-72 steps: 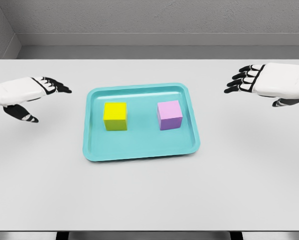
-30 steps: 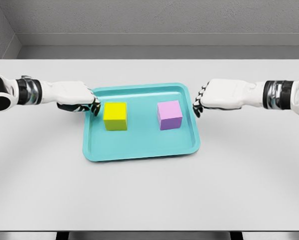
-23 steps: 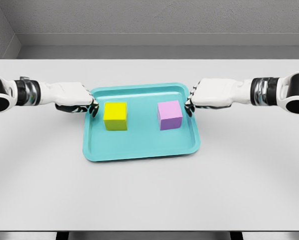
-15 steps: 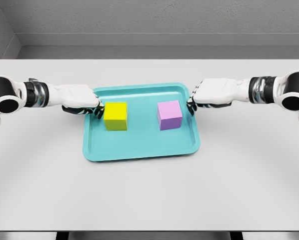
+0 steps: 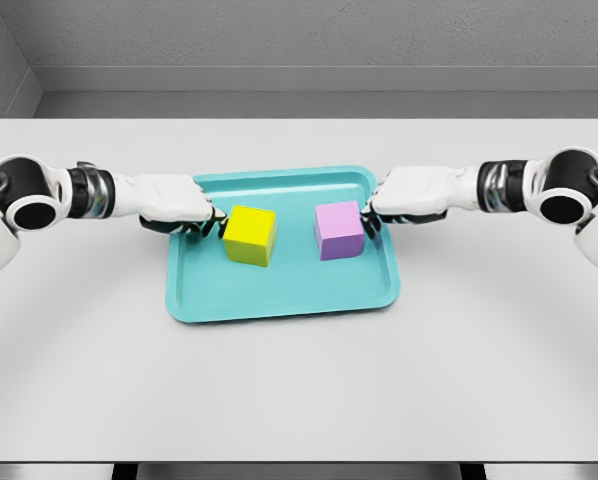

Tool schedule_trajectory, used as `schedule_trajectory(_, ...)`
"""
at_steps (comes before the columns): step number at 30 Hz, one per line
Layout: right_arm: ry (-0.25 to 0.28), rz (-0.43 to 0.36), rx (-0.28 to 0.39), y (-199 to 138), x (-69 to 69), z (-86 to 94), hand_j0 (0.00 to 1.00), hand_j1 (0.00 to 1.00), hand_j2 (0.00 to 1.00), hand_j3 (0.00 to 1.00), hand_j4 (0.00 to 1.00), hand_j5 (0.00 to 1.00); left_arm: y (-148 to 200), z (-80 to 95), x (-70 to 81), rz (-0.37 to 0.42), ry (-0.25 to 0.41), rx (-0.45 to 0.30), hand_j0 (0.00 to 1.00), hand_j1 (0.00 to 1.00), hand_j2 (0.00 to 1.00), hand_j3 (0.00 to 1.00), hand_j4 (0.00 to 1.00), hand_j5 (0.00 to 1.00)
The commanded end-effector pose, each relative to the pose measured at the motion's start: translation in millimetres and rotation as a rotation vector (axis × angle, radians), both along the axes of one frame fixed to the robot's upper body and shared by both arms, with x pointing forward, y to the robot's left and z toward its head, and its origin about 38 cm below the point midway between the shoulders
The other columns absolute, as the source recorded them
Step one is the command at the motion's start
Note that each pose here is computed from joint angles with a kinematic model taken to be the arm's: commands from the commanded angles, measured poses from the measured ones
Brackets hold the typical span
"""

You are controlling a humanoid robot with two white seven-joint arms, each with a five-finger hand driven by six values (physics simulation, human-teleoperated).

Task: Push two cubes

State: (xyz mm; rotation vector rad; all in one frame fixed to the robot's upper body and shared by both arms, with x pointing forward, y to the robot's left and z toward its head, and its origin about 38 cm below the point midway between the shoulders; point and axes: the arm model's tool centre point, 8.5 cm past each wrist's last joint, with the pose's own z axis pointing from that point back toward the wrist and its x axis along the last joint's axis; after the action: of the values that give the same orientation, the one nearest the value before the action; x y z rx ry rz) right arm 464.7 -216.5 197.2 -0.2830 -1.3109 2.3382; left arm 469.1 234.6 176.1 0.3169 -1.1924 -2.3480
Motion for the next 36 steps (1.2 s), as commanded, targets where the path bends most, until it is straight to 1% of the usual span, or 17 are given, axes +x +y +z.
schedule_trajectory(1,0.007,0.009,0.003,4.8,-1.0,-1.8,0.45,0.45,0.45,0.45,0.45,0.45,-1.2,0.6,-1.0,-0.004,0.002,-0.005,0.48,0.48,0.48,0.48,0.48,0.48)
schedule_trajectory(7,0.009,0.049,0.010,23.1,-2.6,-2.2,0.45,0.45,0.45,0.45,0.45,0.45,-1.0,1.0,-2.0,-0.005,0.003,-0.008,0.49,0.49,0.49,0.49,0.49,0.49)
schedule_trajectory(8,0.010,0.062,0.002,27.3,-3.2,-2.4,0.45,0.45,0.45,0.45,0.45,0.45,-0.3,1.0,-2.0,-0.004,0.003,-0.007,0.49,0.49,0.49,0.49,0.49,0.49)
schedule_trajectory(12,0.007,0.065,0.001,24.8,-5.3,-0.5,0.46,0.46,0.46,0.46,0.46,0.46,-4.2,3.3,-5.3,-0.022,-0.003,-0.009,0.49,0.49,0.49,0.49,0.49,0.49)
schedule_trajectory(15,0.005,0.054,-0.002,19.0,-4.9,0.7,0.49,0.49,0.49,0.49,0.49,0.49,-6.9,1.9,-6.1,-0.030,0.000,-0.007,0.49,0.49,0.49,0.49,0.49,0.49)
schedule_trajectory(19,0.007,0.058,0.000,19.5,-6.1,0.4,0.49,0.49,0.49,0.49,0.49,0.49,-10.7,-1.6,-7.9,-0.040,0.007,-0.003,0.49,0.49,0.49,0.49,0.49,0.49)
schedule_trajectory(23,0.010,0.021,-0.013,3.6,-2.7,-0.2,0.49,0.49,0.49,0.49,0.49,0.49,-11.0,-3.6,-8.8,-0.042,0.012,0.000,0.49,0.49,0.49,0.49,0.49,0.49)
schedule_trajectory(25,0.001,-0.010,-0.003,-8.5,-1.3,3.8,0.50,0.50,0.50,0.50,0.50,0.50,-11.9,-4.1,-9.0,-0.044,0.013,0.000,0.49,0.49,0.49,0.49,0.49,0.49)
schedule_trajectory(29,-0.001,-0.014,-0.002,-10.8,-1.2,4.9,0.51,0.51,0.51,0.51,0.51,0.51,-13.5,-4.1,-8.4,-0.045,0.013,-0.003,0.49,0.49,0.49,0.49,0.49,0.49)
schedule_trajectory(30,-0.019,-0.030,0.016,-15.4,1.5,13.5,0.51,0.51,0.51,0.51,0.51,0.51,-13.5,-4.1,-8.3,-0.045,0.013,-0.003,0.49,0.49,0.49,0.49,0.49,0.49)
schedule_trajectory(32,-0.038,-0.047,0.038,-21.1,3.0,21.5,0.51,0.51,0.51,0.51,0.51,0.51,-14.2,-4.1,-8.4,-0.046,0.013,-0.004,0.49,0.49,0.49,0.49,0.49,0.49)
schedule_trajectory(34,-0.045,-0.053,0.045,-22.7,3.9,24.4,0.52,0.52,0.52,0.52,0.52,0.52,-13.5,-4.1,-8.3,-0.045,0.013,-0.003,0.49,0.49,0.49,0.49,0.49,0.49)
schedule_trajectory(36,-0.036,-0.057,0.047,-23.9,3.1,20.9,0.52,0.52,0.52,0.52,0.52,0.52,-13.1,-4.3,-8.2,-0.044,0.014,-0.002,0.49,0.49,0.49,0.49,0.49,0.49)
